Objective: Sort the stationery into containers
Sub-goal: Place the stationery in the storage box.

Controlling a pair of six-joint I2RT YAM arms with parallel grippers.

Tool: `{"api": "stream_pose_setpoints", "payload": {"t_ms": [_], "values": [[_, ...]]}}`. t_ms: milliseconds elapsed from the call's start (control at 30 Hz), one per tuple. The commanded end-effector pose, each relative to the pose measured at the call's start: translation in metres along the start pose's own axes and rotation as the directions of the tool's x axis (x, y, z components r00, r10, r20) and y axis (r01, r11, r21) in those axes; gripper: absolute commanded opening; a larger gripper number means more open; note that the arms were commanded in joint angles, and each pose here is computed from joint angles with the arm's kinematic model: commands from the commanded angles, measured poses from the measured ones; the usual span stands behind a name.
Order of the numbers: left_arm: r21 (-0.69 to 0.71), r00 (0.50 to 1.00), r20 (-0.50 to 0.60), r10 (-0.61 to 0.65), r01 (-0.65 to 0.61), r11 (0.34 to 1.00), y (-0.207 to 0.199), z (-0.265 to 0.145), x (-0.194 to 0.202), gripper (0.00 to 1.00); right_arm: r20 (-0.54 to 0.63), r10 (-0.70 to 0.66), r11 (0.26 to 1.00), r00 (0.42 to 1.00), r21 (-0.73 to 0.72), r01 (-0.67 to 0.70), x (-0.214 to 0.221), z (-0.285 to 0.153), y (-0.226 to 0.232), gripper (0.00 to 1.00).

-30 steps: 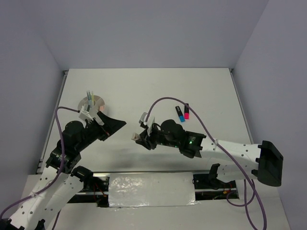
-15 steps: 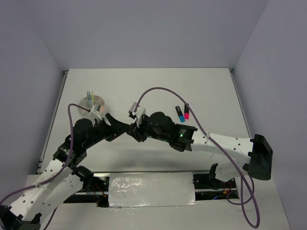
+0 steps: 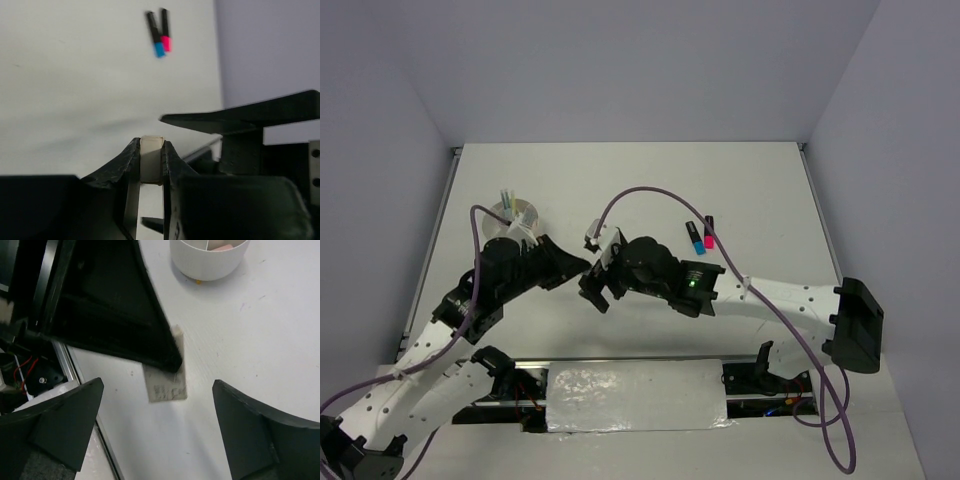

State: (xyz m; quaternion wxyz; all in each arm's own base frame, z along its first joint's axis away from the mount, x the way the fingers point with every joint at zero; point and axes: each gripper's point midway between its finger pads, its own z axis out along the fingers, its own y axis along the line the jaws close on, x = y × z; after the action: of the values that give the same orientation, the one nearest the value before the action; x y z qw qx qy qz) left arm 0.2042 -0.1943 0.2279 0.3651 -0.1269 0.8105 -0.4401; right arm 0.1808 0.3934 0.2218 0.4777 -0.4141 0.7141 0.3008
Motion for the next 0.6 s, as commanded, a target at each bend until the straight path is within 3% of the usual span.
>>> {"api": "stream_pose_setpoints", "payload": {"t_ms": [0,67,100,133,200,300,400,433,500,533,567], "values": [[-0.205,0.976,0.12,0.181,-0.154,0.967,0.015,-0.011,-0.042,0.0,0.097,0.064,0.995,0.993,0.076,-0.072,-0.014,-0.012,-0.018,1.0],[-0.36,0.959,0.149,0.242,-0.175,0.916,0.036,-0.016,-0.06,0.0,0.109,0.104,0.979,0.989,0.164,-0.121,-0.009,-0.021,-0.041,1.0],[-0.479,0.929,0.221,0.297,-0.162,0.863,0.045,-0.028,-0.087,0.0,0.127,0.124,0.972,0.984,0.182,-0.146,-0.011,-0.031,-0.049,1.0],[-0.592,0.927,0.171,0.333,-0.174,0.787,0.068,-0.031,-0.089,0.0,0.122,0.154,0.961,0.981,0.212,-0.177,0.0,-0.036,-0.062,1.0],[-0.739,0.896,0.208,0.392,-0.119,0.663,0.087,-0.044,-0.121,0.0,0.164,0.17,0.955,0.972,0.214,-0.203,-0.004,-0.052,-0.069,1.0],[-0.838,0.878,0.219,0.426,-0.054,0.543,0.116,-0.059,-0.159,0.0,0.169,0.174,0.951,0.97,0.225,-0.21,0.007,-0.067,-0.079,1.0],[-0.884,0.85,0.256,0.461,0.013,0.467,0.146,-0.075,-0.202,0.02,0.163,0.161,0.953,0.973,0.232,-0.197,0.012,-0.082,-0.082,1.0],[-0.879,0.855,0.228,0.465,-0.024,0.476,0.15,-0.072,-0.208,0.07,0.174,0.154,0.954,0.973,0.23,-0.192,0.009,-0.089,-0.082,1.0],[-0.876,0.844,0.266,0.465,0.011,0.482,0.165,-0.078,-0.234,0.07,0.168,0.142,0.956,0.976,0.232,-0.179,0.012,-0.095,-0.082,1.0],[-0.878,0.837,0.239,0.493,-0.031,0.477,0.167,-0.076,-0.24,0.07,0.165,0.14,0.959,0.976,0.225,-0.175,0.015,-0.097,-0.081,1.0],[-0.87,0.809,0.271,0.521,-0.026,0.493,0.164,-0.074,-0.253,0.09,0.179,0.135,0.96,0.975,0.221,-0.174,0.012,-0.102,-0.08,1.0]]}}
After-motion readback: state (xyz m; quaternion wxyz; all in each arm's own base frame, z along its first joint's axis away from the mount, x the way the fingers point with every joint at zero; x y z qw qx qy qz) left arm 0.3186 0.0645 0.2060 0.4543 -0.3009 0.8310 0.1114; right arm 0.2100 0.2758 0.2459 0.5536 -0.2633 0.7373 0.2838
